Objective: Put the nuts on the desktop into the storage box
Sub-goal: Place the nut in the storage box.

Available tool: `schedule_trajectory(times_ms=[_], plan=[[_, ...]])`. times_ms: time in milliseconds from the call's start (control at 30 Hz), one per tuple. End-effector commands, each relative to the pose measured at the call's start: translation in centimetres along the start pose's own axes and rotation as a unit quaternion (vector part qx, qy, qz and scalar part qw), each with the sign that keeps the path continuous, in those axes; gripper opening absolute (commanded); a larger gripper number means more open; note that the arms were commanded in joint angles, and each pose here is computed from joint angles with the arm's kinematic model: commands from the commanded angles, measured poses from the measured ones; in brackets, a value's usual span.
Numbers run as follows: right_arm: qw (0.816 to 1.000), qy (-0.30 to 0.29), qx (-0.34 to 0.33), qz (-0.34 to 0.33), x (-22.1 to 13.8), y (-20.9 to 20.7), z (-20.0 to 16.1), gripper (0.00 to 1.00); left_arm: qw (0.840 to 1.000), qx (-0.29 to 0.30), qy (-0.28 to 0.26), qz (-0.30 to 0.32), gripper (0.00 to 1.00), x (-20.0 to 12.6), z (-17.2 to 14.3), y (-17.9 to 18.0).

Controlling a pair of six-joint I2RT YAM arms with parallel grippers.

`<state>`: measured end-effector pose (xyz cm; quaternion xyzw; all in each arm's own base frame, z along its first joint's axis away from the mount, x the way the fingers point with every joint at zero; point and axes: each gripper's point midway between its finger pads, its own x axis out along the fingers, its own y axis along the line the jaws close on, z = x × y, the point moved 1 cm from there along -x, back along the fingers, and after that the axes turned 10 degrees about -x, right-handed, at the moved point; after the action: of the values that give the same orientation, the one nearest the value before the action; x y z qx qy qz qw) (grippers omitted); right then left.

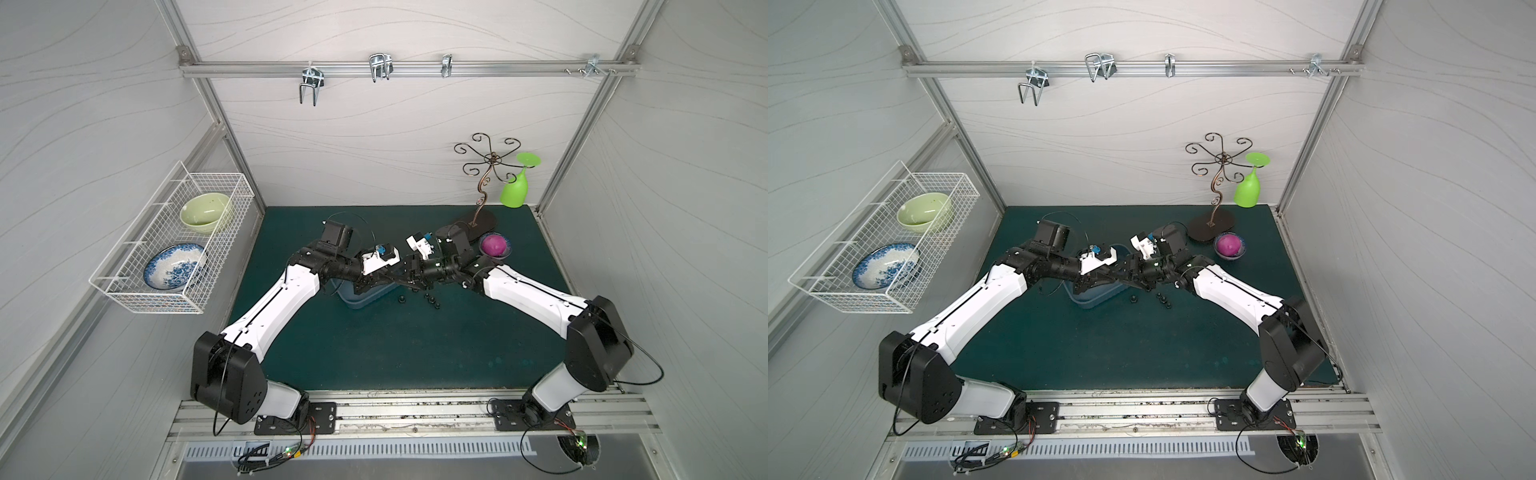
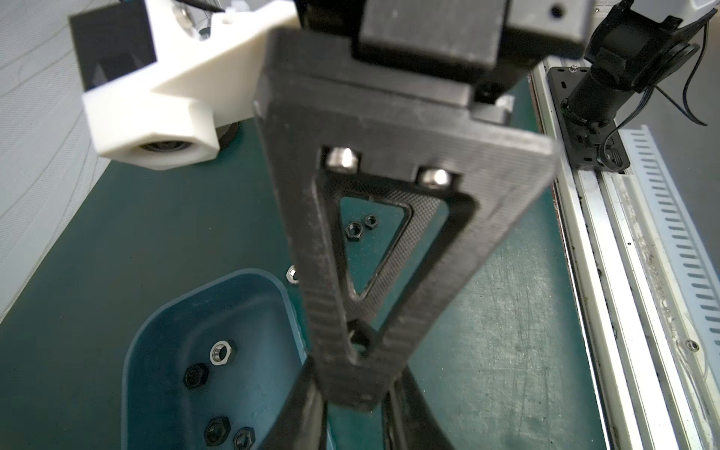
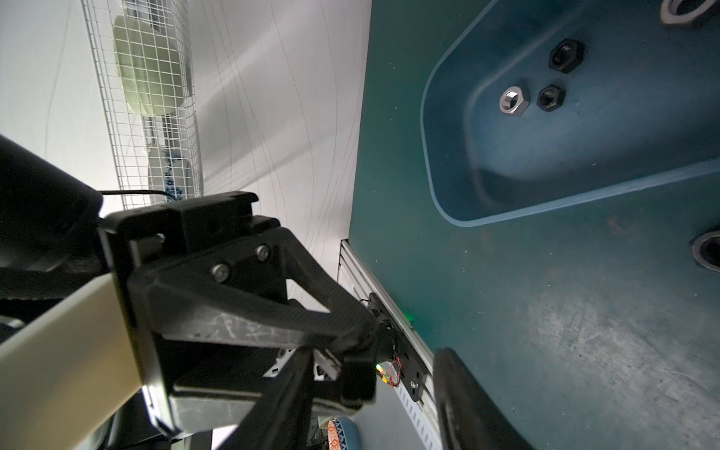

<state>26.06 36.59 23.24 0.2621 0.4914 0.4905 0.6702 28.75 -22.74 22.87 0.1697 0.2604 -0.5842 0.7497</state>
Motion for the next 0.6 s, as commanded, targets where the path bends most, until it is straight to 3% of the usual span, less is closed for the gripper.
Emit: schedule_trajectory(times_ms=[0, 67, 133, 433, 567], plan=[[0.999, -0.017, -0.035, -0.014, -1.7, 0.9, 0.1, 0.63, 1.000, -0.009, -0.003, 0.004, 0.17, 0.2, 0.1, 0.5], [0.998, -0.021, -0.051, -0.019, -2.2, 1.1, 0.0, 0.73, 1.000, -0.022, -0.005, 0.007, 0.17, 0.1, 0.0, 0.8], [0.997, -0.021, -0.067, -0.029, -2.6, 1.2, -0.4, 0.99, 0.999, -0.038, -0.004, 0.013, 0.17, -0.1, -0.2, 1.3], [0.981, -0.027, -0.149, -0.122, -5.8, 0.0, -2.0, 0.99, 0.995, -0.086, 0.021, 0.050, 0.19, -0.9, -1.6, 2.7], [0.960, -0.016, -0.215, -0.179, -7.2, 0.4, -3.3, 0.99, 0.990, -0.107, 0.062, 0.068, 0.19, -0.7, -3.3, 3.8]])
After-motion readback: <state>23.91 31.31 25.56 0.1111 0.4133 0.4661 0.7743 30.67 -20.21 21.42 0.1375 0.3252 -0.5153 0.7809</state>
